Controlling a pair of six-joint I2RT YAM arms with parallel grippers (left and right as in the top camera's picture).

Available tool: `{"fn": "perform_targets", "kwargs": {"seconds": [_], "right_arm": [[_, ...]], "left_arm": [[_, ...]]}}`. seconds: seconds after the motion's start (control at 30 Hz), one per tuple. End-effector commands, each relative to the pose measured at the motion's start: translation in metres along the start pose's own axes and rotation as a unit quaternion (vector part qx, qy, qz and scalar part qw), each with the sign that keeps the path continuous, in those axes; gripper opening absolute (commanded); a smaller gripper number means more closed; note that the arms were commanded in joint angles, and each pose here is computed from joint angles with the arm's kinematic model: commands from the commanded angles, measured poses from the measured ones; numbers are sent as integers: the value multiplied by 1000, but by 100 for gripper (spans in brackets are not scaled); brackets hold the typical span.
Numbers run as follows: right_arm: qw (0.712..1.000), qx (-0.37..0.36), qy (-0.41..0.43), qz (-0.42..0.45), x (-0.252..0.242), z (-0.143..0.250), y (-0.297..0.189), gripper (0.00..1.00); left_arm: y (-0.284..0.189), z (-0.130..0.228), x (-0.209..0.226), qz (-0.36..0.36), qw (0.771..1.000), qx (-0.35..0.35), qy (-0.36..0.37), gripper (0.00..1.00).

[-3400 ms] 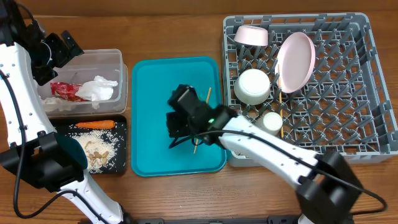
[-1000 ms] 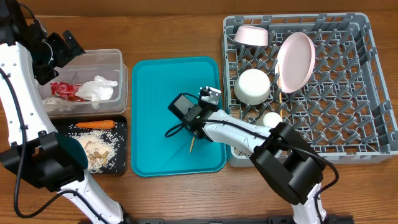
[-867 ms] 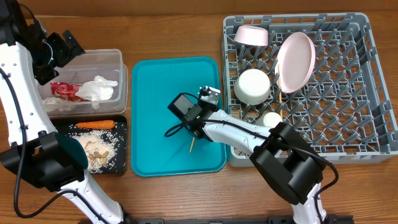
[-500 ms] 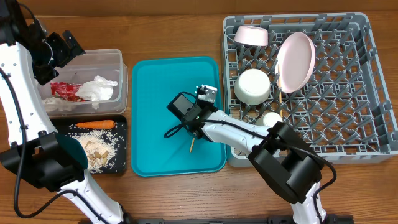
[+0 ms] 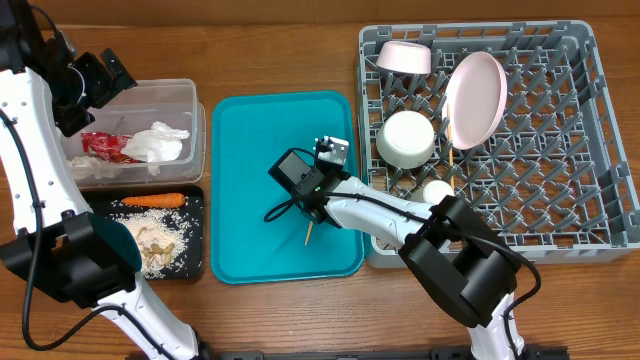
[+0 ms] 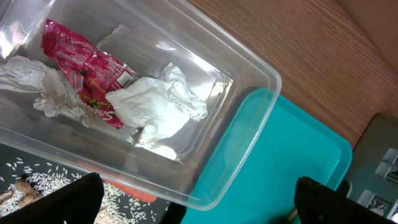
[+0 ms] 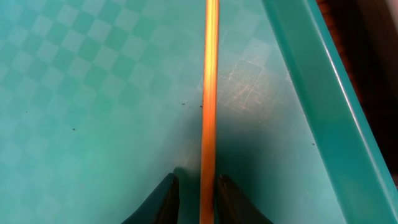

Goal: Sort waste into correct bins and load items into the dishwasher
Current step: 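Align and close the right gripper on the second chopstick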

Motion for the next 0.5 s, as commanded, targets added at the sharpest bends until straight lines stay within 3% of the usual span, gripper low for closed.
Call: {"fn": "perform_targets", "kwargs": {"seconds": [0.0,0.17,0.47], "right_arm": [[999,33,-17,33,-20,21,20,24],[999,40,-16,30,-19,23,20,18],[999,40,-16,31,-19,23,20,17]], "left_arm": [[-20,-3,-8,3,1000,-26,10,100],[-20,-3,-8,3,1000,-26,10,100],[-20,-3,-8,3,1000,-26,10,100]]}}
Point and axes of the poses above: each gripper's point midway between its finger pads, its own y axis out along the fingers, its own x axis along the line the jaws close on, z = x × y, the point moved 2 cm from there along -y, back along the fingers, and after that the axes turned 14 degrees about y, right-handed, at the moved point
